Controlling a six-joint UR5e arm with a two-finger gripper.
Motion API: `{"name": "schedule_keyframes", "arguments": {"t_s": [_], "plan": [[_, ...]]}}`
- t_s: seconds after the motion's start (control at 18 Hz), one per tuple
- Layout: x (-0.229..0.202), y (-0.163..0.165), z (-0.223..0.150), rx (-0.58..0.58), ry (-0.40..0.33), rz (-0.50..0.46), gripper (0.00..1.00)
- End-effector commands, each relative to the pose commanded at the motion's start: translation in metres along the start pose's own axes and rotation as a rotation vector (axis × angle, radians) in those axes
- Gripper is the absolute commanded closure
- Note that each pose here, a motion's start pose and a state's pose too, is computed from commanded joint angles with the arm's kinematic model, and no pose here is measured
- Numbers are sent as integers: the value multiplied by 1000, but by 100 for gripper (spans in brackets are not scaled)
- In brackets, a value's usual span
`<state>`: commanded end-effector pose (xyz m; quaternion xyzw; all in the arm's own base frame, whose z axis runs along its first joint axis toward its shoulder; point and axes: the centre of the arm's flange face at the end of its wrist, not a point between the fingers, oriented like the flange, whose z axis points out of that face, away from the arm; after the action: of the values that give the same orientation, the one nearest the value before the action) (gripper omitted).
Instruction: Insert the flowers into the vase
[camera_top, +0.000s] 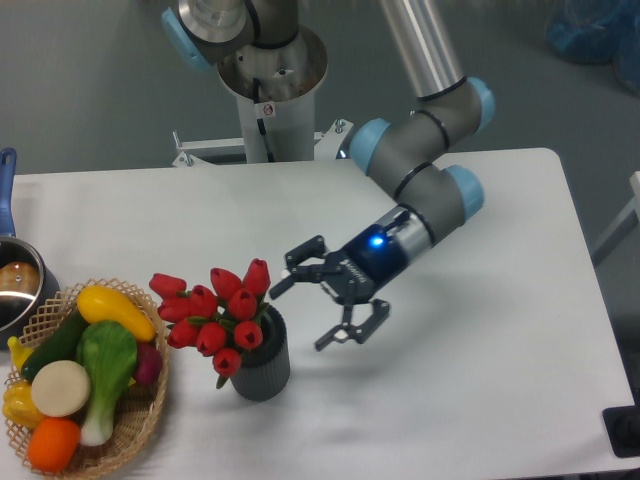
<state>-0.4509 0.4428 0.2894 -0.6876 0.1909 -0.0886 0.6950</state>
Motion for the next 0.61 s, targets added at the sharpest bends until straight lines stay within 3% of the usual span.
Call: {"name": "schedule_keyframes", "arguments": {"t_s": [0.17, 0.44, 0.61], "plan": [[-11, -13, -8, -49, -10, 42, 0], [-26, -22, -31, -300, -37, 107, 0], [-37, -32, -62, -342, -88, 125, 0]]}}
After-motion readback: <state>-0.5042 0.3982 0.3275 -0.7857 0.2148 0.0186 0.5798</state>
